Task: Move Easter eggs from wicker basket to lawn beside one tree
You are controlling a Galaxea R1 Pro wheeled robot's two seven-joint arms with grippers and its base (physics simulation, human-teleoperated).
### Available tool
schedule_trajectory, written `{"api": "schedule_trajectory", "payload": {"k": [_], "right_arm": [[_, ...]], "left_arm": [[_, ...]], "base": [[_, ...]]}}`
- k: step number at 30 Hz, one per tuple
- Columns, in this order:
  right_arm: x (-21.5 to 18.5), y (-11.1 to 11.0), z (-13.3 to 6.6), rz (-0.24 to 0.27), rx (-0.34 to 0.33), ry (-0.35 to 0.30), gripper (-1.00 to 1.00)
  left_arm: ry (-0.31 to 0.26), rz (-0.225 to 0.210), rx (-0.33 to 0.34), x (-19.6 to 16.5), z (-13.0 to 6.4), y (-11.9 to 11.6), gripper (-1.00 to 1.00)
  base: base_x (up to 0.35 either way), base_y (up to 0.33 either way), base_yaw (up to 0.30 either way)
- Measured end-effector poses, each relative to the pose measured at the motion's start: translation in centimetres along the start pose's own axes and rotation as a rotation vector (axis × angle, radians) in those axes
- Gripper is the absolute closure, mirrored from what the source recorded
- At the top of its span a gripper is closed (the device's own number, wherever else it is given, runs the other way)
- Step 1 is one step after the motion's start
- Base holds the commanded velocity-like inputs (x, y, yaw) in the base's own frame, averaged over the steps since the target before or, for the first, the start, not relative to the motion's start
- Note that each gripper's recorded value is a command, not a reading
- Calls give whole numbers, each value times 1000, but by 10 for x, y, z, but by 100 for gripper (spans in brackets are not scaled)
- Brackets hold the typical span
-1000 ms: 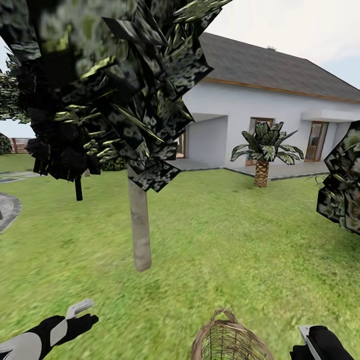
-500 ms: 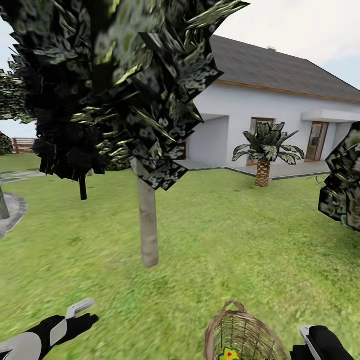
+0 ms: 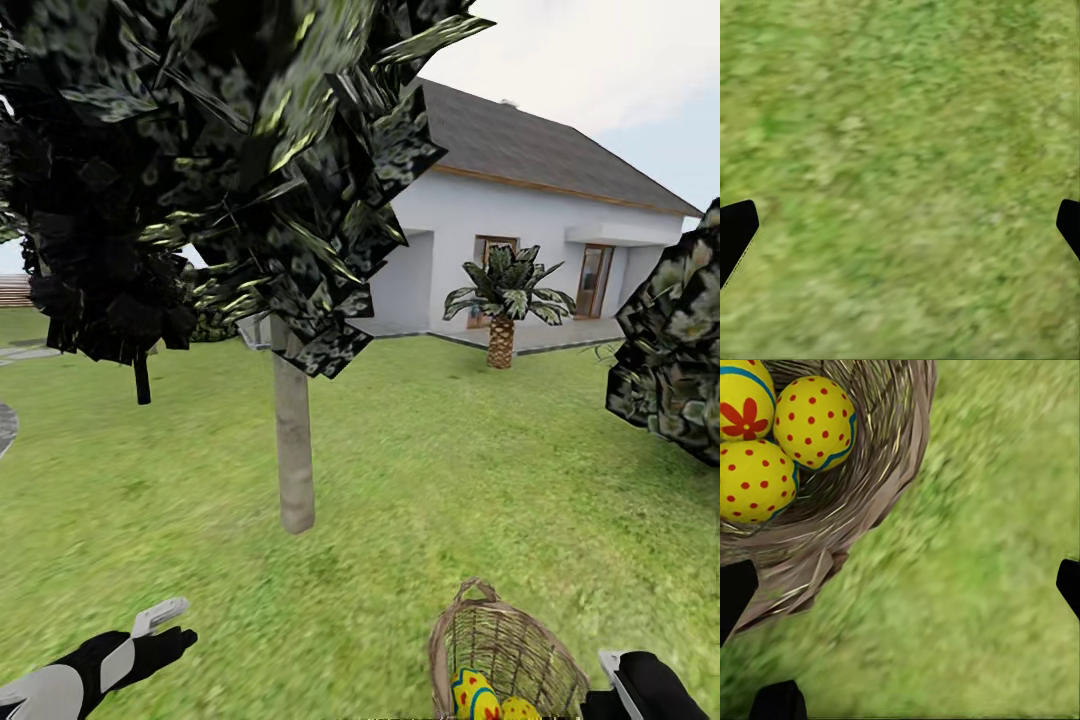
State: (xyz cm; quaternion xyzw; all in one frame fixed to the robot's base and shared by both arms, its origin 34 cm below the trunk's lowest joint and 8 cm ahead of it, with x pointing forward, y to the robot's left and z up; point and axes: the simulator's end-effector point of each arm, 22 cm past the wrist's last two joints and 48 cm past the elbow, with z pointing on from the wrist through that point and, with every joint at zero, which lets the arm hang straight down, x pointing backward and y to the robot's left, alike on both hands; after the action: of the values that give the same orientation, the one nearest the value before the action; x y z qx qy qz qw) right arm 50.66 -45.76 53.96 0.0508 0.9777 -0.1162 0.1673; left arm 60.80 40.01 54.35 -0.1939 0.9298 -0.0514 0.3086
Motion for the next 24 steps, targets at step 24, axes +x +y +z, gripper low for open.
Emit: {"api": "schedule_trajectory", "payload": {"k": [24], "right_arm": [[2, -1, 1, -1, 2, 5, -100]], "left_arm": [[10, 5, -1, 5, 2, -3, -100]], "base": [[154, 260, -261]]}}
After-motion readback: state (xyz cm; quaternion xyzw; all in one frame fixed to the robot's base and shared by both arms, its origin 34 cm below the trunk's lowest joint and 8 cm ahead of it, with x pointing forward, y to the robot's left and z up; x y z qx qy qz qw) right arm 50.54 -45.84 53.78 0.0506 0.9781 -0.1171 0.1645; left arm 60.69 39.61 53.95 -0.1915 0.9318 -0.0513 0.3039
